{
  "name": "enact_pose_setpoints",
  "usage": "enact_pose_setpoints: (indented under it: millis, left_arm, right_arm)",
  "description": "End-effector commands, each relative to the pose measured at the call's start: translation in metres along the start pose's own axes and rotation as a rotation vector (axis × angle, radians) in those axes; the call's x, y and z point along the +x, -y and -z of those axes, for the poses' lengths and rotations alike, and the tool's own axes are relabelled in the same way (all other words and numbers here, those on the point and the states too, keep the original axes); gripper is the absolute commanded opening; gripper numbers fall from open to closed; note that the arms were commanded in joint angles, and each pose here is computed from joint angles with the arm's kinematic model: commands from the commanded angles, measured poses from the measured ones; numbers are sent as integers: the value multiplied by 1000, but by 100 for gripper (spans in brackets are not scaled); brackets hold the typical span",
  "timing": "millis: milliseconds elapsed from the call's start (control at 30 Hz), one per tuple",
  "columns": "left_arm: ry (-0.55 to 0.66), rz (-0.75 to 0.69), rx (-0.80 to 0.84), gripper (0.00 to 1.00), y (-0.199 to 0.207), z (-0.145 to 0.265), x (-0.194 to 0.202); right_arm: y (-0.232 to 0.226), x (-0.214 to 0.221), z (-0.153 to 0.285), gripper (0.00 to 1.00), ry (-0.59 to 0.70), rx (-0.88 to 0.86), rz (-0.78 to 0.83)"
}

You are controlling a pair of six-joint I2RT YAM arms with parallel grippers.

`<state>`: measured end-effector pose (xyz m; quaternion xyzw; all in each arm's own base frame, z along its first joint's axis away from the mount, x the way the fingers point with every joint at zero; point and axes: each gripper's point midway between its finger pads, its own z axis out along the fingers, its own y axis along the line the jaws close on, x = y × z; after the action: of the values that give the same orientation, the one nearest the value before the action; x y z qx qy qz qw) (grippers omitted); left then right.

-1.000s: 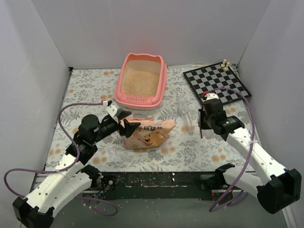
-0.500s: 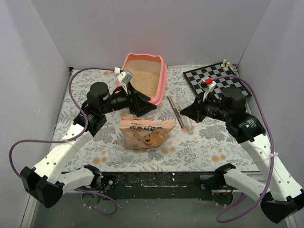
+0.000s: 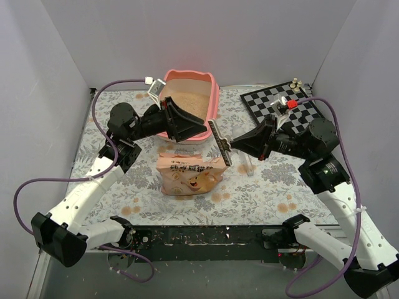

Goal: Fill the litter box with clean litter

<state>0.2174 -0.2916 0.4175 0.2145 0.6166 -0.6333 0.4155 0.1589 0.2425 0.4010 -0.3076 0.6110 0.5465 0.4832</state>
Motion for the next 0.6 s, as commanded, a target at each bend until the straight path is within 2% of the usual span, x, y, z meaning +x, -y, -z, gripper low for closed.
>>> enact_pose_setpoints:
  millis: [0, 367, 467, 567]
  left_arm:
    - [75, -28, 105, 64, 31, 7, -18]
    - [108, -34, 163, 59, 41, 10, -21]
    - [108, -40, 177, 52, 44, 10, -22]
    - [116, -53, 183, 37, 46, 11, -23]
  right_arm:
    - [-22, -21, -4, 1, 81, -115, 1]
    - [-20, -15, -24, 1, 85, -141, -36]
    - [-21, -13, -29, 1, 94, -145, -42]
    - [-20, -12, -32, 1, 97, -141, -50]
